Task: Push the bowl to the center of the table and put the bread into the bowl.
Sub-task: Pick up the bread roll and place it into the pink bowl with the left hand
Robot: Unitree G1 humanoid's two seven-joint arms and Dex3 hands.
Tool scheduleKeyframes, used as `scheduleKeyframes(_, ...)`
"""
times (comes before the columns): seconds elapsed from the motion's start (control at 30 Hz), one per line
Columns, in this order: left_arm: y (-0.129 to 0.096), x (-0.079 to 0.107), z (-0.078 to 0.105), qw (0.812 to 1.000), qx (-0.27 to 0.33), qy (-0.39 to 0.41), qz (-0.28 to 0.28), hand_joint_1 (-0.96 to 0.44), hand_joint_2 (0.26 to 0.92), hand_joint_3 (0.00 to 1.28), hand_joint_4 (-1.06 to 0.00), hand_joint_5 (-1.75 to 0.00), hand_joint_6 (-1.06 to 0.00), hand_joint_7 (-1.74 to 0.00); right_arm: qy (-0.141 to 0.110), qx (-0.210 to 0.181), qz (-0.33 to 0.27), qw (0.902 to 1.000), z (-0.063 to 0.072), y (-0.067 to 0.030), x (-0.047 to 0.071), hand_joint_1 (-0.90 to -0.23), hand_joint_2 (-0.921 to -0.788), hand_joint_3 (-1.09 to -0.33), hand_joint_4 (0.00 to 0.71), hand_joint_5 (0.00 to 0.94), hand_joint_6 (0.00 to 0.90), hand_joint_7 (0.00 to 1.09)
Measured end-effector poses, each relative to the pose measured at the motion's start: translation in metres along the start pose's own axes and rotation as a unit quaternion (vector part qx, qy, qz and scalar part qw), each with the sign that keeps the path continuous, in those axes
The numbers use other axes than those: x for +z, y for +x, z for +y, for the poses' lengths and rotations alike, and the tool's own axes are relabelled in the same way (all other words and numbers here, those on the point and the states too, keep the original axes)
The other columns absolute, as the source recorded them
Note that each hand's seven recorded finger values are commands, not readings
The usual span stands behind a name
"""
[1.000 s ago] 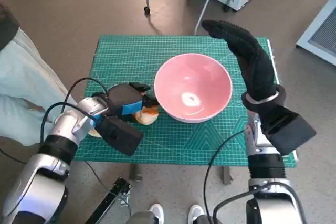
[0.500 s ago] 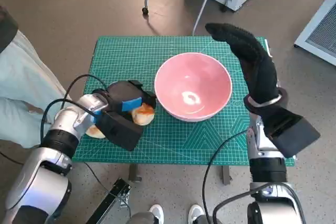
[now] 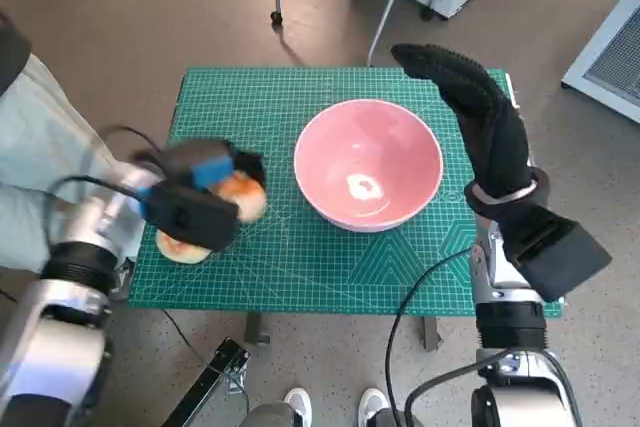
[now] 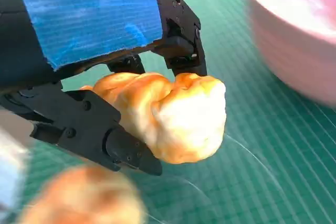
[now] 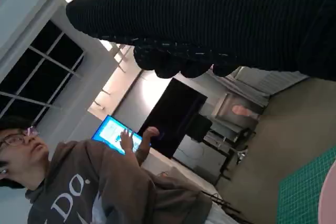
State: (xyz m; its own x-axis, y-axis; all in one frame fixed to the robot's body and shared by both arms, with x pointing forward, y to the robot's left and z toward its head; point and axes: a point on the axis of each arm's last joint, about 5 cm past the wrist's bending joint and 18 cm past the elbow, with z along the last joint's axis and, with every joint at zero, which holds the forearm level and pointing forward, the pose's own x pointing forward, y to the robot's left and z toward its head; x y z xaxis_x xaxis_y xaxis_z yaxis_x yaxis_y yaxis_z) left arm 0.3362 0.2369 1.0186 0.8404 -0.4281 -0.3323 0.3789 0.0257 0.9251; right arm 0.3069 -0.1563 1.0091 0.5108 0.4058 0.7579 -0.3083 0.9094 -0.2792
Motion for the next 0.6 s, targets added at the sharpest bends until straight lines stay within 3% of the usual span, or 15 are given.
scheduleKeyframes(0.27, -0.018, 0.009, 0.043, 0.992, 0.122, -0.009, -0.031, 0.00, 0.921, 0.11, -0.60, -1.22, -0.62, -1.22, 0.003, -0.003, 0.001, 1.0000, 0.000, -0.0002, 0.000, -0.665, -0.921, -0.836, 0.260, 0.003, -0.001, 0.75)
scheduleKeyframes(0.47, -0.019, 0.036, 0.065, 0.975, 0.198, -0.017, -0.099, 0.00, 0.920, 0.11, -0.60, -1.21, -0.63, -1.22, 0.006, -0.005, 0.003, 1.0000, -0.001, -0.0006, -0.001, -0.665, -0.921, -0.835, 0.261, 0.003, -0.001, 0.75)
scheduleKeyframes(0.6, -0.011, 0.059, 0.071, 0.965, 0.217, -0.014, -0.147, 0.00, 0.920, 0.11, -0.58, -1.20, -0.65, -1.23, 0.009, -0.008, 0.004, 0.9999, -0.001, -0.0009, -0.002, -0.667, -0.921, -0.833, 0.261, 0.003, -0.001, 0.75)
